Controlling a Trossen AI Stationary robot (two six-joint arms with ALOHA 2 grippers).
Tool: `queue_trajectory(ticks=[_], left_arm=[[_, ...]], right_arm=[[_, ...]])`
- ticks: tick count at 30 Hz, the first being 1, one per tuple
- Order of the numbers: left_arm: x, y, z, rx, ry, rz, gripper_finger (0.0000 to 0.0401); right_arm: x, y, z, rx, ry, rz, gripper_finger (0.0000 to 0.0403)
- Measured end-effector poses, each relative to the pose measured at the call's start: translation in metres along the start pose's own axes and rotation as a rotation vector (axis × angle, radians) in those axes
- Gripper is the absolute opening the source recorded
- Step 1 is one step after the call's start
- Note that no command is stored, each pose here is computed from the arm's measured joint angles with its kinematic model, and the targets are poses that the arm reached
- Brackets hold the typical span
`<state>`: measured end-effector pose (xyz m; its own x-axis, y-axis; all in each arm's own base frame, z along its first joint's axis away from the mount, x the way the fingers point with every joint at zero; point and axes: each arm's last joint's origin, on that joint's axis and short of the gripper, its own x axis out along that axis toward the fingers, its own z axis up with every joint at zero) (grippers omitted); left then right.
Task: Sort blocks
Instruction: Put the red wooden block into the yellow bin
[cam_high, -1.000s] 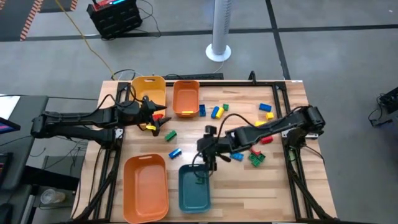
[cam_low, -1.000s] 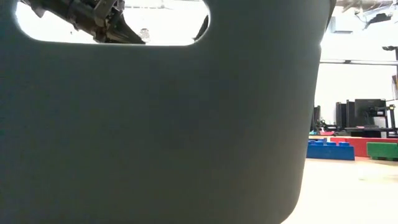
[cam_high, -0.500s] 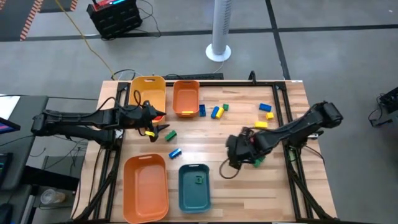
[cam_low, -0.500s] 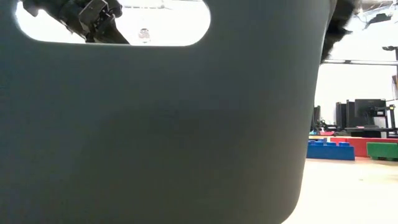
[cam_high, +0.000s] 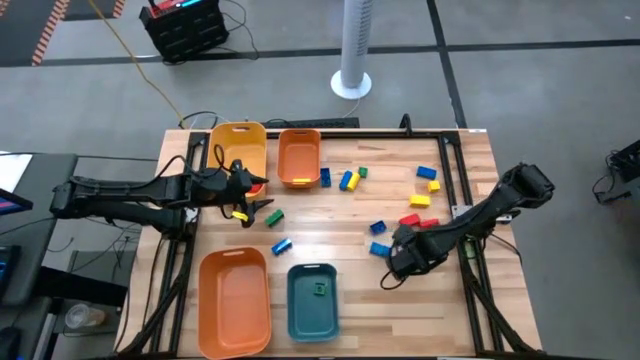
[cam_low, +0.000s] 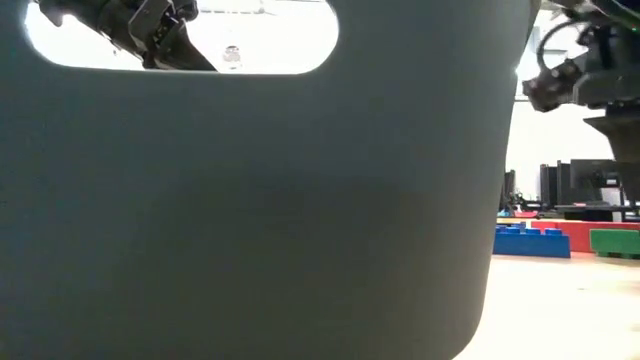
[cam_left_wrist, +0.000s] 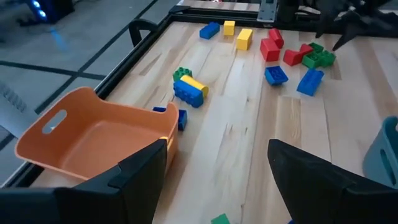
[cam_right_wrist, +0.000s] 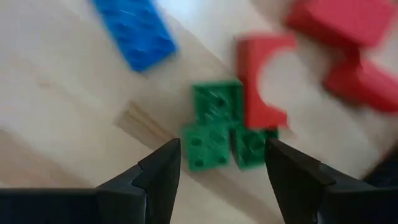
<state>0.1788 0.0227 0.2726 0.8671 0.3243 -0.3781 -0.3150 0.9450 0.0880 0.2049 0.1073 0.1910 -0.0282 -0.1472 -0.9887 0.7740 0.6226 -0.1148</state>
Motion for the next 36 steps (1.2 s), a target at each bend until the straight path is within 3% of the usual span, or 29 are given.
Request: queue_trajectory(ticks=[3, 7, 13, 21, 24, 28, 36], left_arm=[[0.0, 0.0, 0.001, 0.024, -0.006, 0.017, 0.0272], [0.0, 0.001, 0.002, 0.05, -0.023, 0.046, 0.0272], [0.0, 0.001, 0.005, 0.051, -0.05, 0.048, 0.0272], [0.0, 0.001, 0.007, 0.064, -0.074, 0.049, 0.0272], [0.0, 0.001, 0.008, 0.07, -0.077, 0.049, 0.0272], [0.0, 0.001, 0.008, 0.082, -0.077, 0.05, 0.0272], [0.0, 0.001, 0.008, 0.098, -0.081, 0.051, 0.0272]], right_arm=[[0.003, -0.003, -0.004, 0.119, 0.043, 0.001, 0.0239], [0.007, -0.007, -0.009, 0.154, 0.061, -0.062, 0.0239], [0.005, -0.016, -0.006, 0.137, 0.047, -0.122, 0.0239], [0.007, 0.005, 0.012, -0.016, -0.136, 0.076, 0.0239], [0.007, 0.0, 0.016, -0.067, -0.135, 0.031, 0.0239], [0.009, -0.015, 0.024, -0.025, -0.103, -0.095, 0.0239], [0.028, -0.021, 0.048, -0.01, -0.07, -0.028, 0.0235]])
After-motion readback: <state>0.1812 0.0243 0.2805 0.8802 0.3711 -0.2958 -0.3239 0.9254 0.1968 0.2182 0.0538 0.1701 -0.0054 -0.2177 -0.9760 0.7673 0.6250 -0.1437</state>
